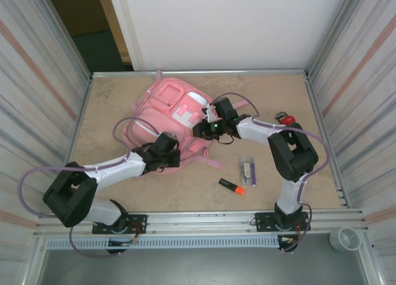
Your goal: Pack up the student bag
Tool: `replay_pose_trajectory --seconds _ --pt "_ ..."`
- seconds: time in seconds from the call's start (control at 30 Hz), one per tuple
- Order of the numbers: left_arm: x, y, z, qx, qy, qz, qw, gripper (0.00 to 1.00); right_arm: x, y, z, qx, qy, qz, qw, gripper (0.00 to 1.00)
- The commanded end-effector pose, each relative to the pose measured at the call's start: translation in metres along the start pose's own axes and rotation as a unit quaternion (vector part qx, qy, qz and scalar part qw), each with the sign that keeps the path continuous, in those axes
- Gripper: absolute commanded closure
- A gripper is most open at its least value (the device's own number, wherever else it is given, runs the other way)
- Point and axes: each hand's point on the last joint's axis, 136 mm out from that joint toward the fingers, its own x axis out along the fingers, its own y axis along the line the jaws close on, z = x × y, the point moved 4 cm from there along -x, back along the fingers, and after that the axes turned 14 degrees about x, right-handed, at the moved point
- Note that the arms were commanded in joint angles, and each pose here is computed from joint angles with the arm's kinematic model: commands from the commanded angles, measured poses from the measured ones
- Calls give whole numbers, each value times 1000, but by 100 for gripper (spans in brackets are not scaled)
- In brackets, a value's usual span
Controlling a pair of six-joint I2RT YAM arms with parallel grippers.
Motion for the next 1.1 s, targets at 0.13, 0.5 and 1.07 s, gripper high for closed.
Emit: replay_pose_trajectory --seconds 0.13,0.5,1.07 --pt "-14 0 0 6 -26 -31 999 100 -11 30 0 -31 -9 24 999 80" --pt "-39 3 4 10 -74 -84 994 100 29 80 -8 -43 13 84 995 80" --pt "-48 42 -9 73 -2 52 996 100 47 -69 4 31 22 -161 986 84"
